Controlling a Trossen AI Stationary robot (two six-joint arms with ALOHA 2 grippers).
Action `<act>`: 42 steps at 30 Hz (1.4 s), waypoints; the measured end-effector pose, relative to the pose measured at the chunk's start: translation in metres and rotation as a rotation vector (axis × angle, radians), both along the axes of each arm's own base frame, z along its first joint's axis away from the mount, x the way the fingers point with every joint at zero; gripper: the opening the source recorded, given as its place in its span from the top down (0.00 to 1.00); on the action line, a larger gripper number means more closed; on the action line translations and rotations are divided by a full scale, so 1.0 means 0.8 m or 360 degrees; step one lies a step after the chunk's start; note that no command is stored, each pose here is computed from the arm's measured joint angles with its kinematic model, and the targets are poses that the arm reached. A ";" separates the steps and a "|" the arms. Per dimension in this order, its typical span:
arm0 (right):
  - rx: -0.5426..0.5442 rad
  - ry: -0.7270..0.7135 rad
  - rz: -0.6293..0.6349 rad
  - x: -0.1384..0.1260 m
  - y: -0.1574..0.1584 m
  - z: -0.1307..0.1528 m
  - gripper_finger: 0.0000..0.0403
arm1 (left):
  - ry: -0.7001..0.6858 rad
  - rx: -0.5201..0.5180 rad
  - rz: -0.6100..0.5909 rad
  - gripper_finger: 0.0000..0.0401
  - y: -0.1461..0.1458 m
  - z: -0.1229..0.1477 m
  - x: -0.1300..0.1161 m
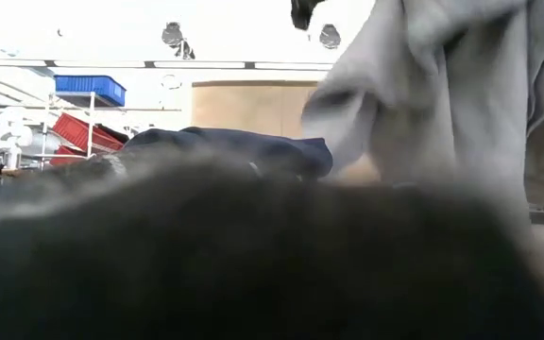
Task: Sort clothes
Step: Put the gray shirt into the laundry bin
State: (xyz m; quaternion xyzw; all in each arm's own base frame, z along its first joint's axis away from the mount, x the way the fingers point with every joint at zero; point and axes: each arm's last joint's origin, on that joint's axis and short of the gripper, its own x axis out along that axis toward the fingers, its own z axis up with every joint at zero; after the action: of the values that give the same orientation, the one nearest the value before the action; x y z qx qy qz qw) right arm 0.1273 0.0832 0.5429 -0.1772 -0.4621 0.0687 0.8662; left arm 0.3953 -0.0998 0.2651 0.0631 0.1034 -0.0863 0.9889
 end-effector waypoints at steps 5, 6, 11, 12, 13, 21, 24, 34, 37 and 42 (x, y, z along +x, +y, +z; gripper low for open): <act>0.0030 -0.0205 -0.0029 -0.012 -0.006 0.009 1.00 | -0.0212 0.0089 0.0096 1.00 0.002 0.060 -0.031; 0.0048 -0.0259 -0.0056 -0.015 -0.009 0.011 1.00 | -0.0260 0.0108 0.0120 1.00 0.003 0.071 -0.037; 0.0167 -0.0506 -0.0208 -0.023 -0.026 0.019 1.00 | -0.0428 0.0183 0.0370 1.00 0.029 0.123 -0.067; 0.0189 -0.0542 -0.0236 -0.022 -0.029 0.020 1.00 | -0.0454 0.0178 0.0413 1.00 0.037 0.132 -0.070; 0.0210 -0.0575 -0.0261 -0.021 -0.032 0.021 1.00 | -0.0494 0.0169 0.0446 1.00 0.045 0.143 -0.074; 0.0337 -0.0596 -0.0291 -0.005 -0.065 0.063 1.00 | -0.0733 0.0231 0.0708 1.00 0.119 0.230 -0.098; 0.0333 -0.0552 -0.0354 0.013 -0.077 0.083 1.00 | -0.0773 0.0305 0.0812 1.00 0.148 0.261 -0.105; 0.0493 -0.0183 -0.0257 0.111 -0.154 0.130 1.00 | -0.0742 0.0408 0.1191 1.00 0.237 0.309 -0.141; 0.0551 -0.0009 -0.0157 0.138 -0.186 0.130 1.00 | -0.0634 0.0435 0.1313 1.00 0.255 0.307 -0.149; 0.0659 0.0165 0.0014 0.181 -0.239 0.102 1.00 | -0.0253 0.0463 0.1524 1.00 0.282 0.283 -0.159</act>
State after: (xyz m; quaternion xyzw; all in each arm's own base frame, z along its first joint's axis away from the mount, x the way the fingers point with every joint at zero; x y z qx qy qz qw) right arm 0.2717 -0.1079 0.6248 0.0103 -0.4220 -0.0150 0.9064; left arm 0.2685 0.1261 0.4916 0.1521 0.0560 0.3971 0.9034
